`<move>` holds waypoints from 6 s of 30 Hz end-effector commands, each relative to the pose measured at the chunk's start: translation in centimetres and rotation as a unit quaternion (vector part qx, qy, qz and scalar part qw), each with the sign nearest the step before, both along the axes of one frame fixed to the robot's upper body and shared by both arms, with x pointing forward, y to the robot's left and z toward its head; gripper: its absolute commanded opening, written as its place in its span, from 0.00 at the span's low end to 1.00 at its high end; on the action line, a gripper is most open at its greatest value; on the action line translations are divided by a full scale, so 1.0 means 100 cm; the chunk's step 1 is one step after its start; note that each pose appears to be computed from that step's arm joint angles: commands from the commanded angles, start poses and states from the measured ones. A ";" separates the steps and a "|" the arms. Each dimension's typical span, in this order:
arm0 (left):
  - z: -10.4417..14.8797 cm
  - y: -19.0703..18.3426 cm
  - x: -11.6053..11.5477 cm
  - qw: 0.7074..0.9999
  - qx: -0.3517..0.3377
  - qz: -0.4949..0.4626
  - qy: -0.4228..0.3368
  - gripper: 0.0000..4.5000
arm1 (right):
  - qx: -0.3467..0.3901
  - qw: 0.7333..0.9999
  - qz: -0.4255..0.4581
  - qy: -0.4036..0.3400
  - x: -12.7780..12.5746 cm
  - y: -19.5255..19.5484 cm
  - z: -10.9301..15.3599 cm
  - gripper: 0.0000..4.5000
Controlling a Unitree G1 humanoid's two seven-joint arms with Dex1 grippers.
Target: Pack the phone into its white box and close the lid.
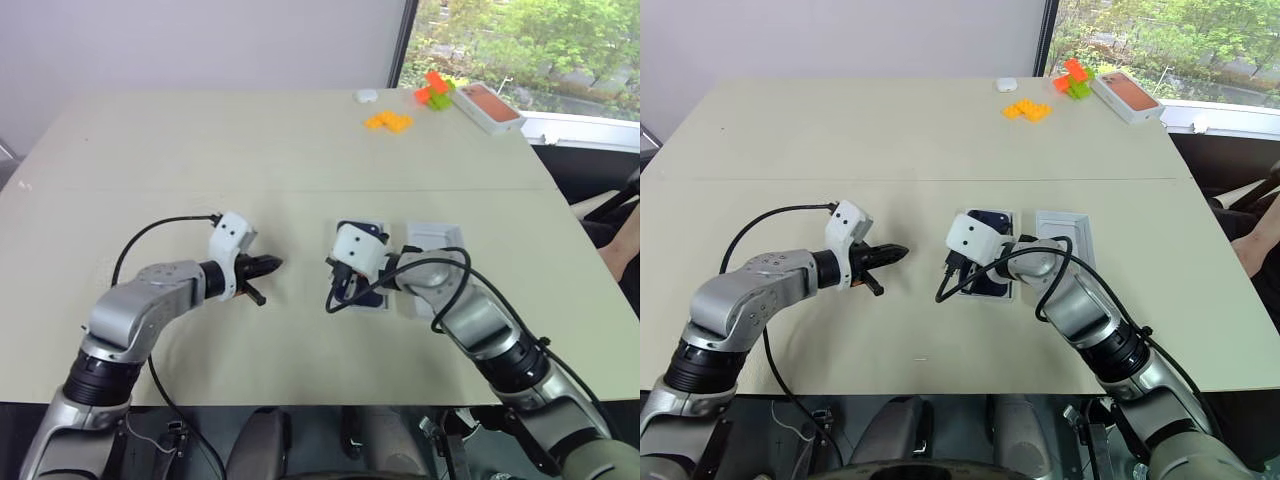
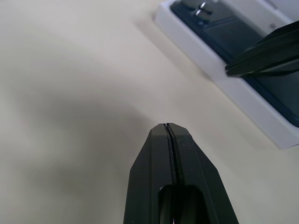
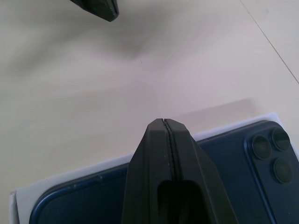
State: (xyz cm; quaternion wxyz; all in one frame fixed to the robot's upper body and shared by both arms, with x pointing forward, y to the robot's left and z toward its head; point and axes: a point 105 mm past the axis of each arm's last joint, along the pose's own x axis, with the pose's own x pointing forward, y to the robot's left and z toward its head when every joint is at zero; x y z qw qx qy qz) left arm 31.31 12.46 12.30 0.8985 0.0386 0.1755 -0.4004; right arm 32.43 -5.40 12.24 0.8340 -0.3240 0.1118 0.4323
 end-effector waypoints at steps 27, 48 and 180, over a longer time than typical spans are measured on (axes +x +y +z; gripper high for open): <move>0.011 0.006 -0.013 0.995 0.020 -0.061 -0.074 0.01 | 0.012 1.000 -0.005 -0.016 -0.002 -0.005 0.014 0.00; 0.006 0.003 -0.024 0.995 -0.003 -0.069 -0.069 0.01 | 0.022 0.999 -0.008 -0.023 -0.032 -0.089 0.052 0.00; 0.002 0.018 -0.032 0.992 0.016 -0.035 -0.123 0.00 | -0.008 0.987 0.131 0.097 -0.096 -0.092 0.045 0.54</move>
